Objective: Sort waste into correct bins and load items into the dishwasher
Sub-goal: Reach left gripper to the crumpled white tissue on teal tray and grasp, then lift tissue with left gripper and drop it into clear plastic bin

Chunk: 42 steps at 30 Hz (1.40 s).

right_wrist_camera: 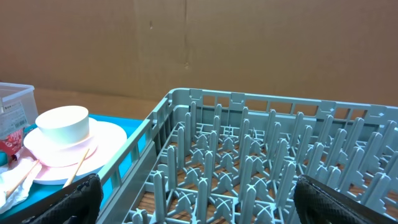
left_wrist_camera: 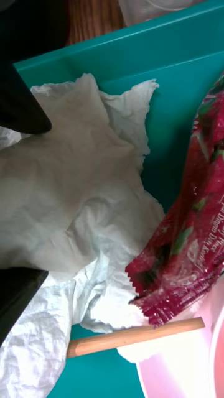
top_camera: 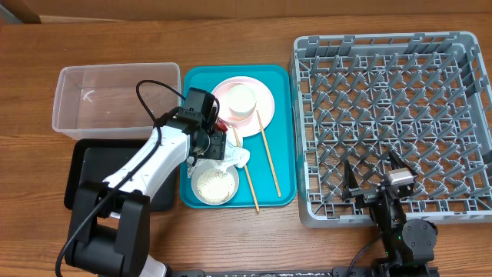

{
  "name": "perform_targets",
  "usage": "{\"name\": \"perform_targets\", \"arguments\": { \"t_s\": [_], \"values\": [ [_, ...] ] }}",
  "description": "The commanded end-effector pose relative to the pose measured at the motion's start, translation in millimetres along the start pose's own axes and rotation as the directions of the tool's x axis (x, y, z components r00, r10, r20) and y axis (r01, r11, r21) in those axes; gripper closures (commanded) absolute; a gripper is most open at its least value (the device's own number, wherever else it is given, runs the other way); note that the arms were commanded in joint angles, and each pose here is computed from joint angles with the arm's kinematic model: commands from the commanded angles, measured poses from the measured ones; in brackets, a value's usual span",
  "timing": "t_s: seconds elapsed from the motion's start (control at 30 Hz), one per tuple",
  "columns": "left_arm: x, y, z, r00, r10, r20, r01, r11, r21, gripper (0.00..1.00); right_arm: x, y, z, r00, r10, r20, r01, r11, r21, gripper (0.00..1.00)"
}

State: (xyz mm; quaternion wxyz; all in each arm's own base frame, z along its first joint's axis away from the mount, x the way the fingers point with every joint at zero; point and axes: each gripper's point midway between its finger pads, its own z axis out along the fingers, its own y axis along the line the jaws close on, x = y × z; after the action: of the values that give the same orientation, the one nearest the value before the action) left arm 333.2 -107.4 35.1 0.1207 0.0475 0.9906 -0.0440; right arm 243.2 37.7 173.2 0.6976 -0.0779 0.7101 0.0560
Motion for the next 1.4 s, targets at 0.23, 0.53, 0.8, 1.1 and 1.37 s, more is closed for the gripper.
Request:
{"name": "perform_targets", "arguments": {
  "t_s": [0.23,0.53,0.8,1.1,1.37],
  "values": [
    [1,1,13,1.000,-0.007,-0.007,0.007,1.000,-0.011,0.45,2,0,0,1.000,0.000,0.004,0.000,1.000,0.001,0.00],
    [-11,-2,2,1.000,-0.009,0.012,0.009,1.000,-0.003,0.84,2,0,0,1.000,0.000,0.004,0.000,1.000,0.001,0.00],
    [-63,-14,-97,0.998,-0.008,0.063,0.008,1.000,0.004,0.96,2,0,0,1.000,0.000,0.004,0.000,1.000,0.000,0.00],
    [-90,-6,-177,0.988,-0.026,0.150,0.032,0.999,-0.032,0.96,2,0,0,1.000,0.000,0.004,0.000,1.000,0.001,0.00],
    [-110,51,-201,0.958,-0.144,0.248,0.183,0.973,-0.142,0.96,2,0,0,1.000,0.000,0.004,0.000,1.000,0.001,0.00]
  ]
}}
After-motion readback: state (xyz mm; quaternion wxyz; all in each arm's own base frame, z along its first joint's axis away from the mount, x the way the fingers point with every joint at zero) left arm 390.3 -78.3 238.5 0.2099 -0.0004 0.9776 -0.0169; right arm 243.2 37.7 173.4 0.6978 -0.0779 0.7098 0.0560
